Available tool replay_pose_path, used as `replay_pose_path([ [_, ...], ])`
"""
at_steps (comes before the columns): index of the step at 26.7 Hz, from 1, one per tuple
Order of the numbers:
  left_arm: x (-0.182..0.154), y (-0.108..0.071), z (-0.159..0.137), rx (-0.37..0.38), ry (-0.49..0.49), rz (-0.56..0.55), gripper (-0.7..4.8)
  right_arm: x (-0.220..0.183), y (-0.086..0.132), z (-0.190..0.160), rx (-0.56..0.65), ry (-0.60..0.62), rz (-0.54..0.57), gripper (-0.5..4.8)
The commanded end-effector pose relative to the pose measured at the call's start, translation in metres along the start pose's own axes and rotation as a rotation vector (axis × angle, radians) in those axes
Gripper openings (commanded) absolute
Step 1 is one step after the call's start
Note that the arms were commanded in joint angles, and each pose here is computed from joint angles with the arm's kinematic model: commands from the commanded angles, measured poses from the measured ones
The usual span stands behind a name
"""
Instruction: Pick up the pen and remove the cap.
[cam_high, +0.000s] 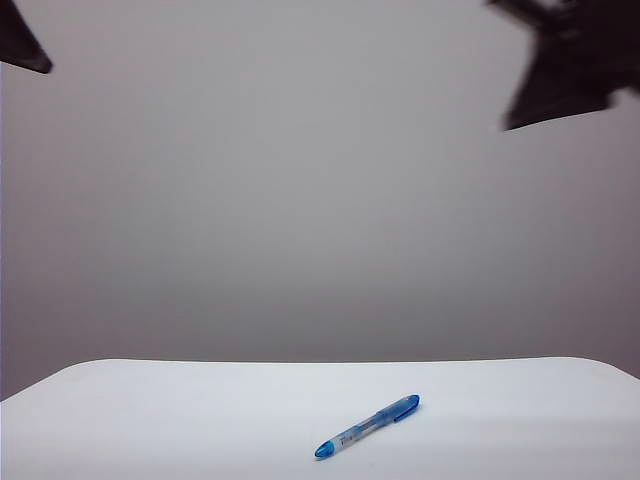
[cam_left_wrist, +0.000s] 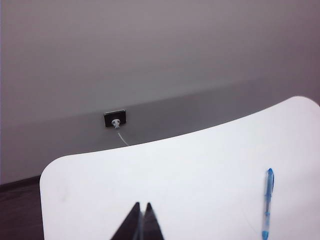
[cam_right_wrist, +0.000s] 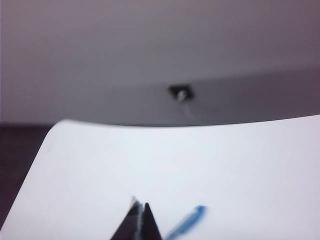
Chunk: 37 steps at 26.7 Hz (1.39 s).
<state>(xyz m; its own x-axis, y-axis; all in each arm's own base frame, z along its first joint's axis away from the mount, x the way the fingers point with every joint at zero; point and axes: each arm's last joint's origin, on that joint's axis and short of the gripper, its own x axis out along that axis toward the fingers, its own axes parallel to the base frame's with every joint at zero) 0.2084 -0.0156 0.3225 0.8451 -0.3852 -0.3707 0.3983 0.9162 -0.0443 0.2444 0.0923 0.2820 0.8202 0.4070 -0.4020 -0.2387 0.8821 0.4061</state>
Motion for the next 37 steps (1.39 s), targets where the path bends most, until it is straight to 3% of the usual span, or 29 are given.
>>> replay_pose_path([
  [1,0.011,-0.012,0.006,0.091,0.036,0.032,-0.05,0.031,0.021,0.003,-0.014,0.072,0.012,-0.02],
  [6,0.020,-0.024,0.003,0.179,0.092,0.078,-0.05,0.072,0.045,-0.003,0.029,0.123,-0.077,-0.02],
  [10,0.021,-0.026,0.002,0.186,0.097,0.092,-0.05,0.094,0.048,-0.008,0.254,0.125,-0.183,-0.02],
  [14,0.021,-0.026,0.001,0.185,0.112,0.101,-0.05,0.115,0.047,-0.020,0.429,0.237,-0.299,-0.01],
  [17,0.020,-0.026,-0.001,0.229,0.136,0.094,-0.05,0.123,0.050,-0.029,0.408,0.307,-0.345,0.03],
  [18,0.020,-0.026,-0.002,0.256,0.149,0.088,-0.05,0.125,0.051,-0.032,0.408,0.320,-0.352,0.24],
  [19,0.021,-0.026,-0.003,0.271,0.161,0.084,-0.05,0.128,0.053,-0.040,0.409,0.344,-0.365,0.91],
  [21,0.021,-0.026,-0.004,0.270,0.167,0.084,-0.05,0.133,0.053,-0.049,0.411,0.381,-0.382,2.59],
  [22,0.021,-0.026,-0.004,0.269,0.170,0.084,-0.05,0.136,0.053,-0.059,0.426,0.440,-0.397,4.46],
  [23,0.021,-0.026,-0.004,0.269,0.171,0.083,-0.05,0.138,0.051,-0.063,0.454,0.468,-0.408,4.79],
  [28,0.021,-0.027,-0.005,0.256,0.182,0.081,-0.05,0.147,0.051,-0.087,0.520,0.566,-0.466,4.79],
  [37,0.020,-0.027,-0.009,0.245,0.223,0.075,-0.05,0.166,0.047,-0.108,0.598,0.559,-0.511,4.79],
])
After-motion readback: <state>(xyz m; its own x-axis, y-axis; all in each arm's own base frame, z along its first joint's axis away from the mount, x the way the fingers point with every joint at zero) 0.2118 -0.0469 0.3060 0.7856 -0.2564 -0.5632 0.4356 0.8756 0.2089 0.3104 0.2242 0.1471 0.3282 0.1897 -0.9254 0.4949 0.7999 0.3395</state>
